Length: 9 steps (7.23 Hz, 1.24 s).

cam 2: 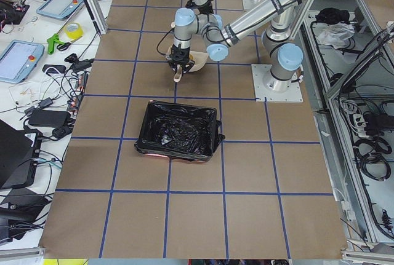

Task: Sweep and dump trash into bin
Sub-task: 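Lift the dustpan over the bin with the left gripper while the right returns the brush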

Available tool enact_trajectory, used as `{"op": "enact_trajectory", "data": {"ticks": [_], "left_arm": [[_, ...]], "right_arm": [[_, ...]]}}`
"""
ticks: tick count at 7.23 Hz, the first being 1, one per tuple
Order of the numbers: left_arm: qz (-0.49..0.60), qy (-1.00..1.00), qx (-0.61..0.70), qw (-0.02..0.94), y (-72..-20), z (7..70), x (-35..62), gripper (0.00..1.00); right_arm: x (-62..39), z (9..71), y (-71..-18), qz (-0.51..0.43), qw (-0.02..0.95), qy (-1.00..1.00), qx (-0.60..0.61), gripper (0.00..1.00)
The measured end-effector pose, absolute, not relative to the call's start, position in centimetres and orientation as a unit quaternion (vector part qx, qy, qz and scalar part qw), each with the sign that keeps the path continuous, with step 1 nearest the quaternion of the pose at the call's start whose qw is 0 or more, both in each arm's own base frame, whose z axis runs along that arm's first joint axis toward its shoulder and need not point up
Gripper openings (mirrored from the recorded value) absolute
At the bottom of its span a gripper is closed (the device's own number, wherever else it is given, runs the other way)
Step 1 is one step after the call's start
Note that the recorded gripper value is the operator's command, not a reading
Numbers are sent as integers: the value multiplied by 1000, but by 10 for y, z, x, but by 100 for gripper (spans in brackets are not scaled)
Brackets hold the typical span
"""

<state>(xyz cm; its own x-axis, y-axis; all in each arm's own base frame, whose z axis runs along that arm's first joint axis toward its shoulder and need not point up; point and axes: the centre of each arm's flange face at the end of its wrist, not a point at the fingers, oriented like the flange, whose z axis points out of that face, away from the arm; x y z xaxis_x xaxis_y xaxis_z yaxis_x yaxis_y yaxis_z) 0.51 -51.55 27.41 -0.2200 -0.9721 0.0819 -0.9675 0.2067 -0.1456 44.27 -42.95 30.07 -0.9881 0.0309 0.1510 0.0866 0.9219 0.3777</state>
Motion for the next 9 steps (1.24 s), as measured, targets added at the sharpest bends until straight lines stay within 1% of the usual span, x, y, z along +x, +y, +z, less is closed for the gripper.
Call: {"op": "enact_trajectory", "data": {"ticks": [2,4,7,9], "left_arm": [[-61,775,-628,-1,-533,304,8,0],[-50,767,-639,-19,-550,333,31,0],[-55,759,-648,-36,-569,375,82,0],[-64,772,-632,-31,-567,404,141,0]], "right_arm": [[348,315,-460,-195,80,-977,9,9],[253,326,-497,-196,88,-976,31,9],[126,326,-546,-194,69,-979,2,9],[56,318,-575,-169,80,-982,0,8]]}}
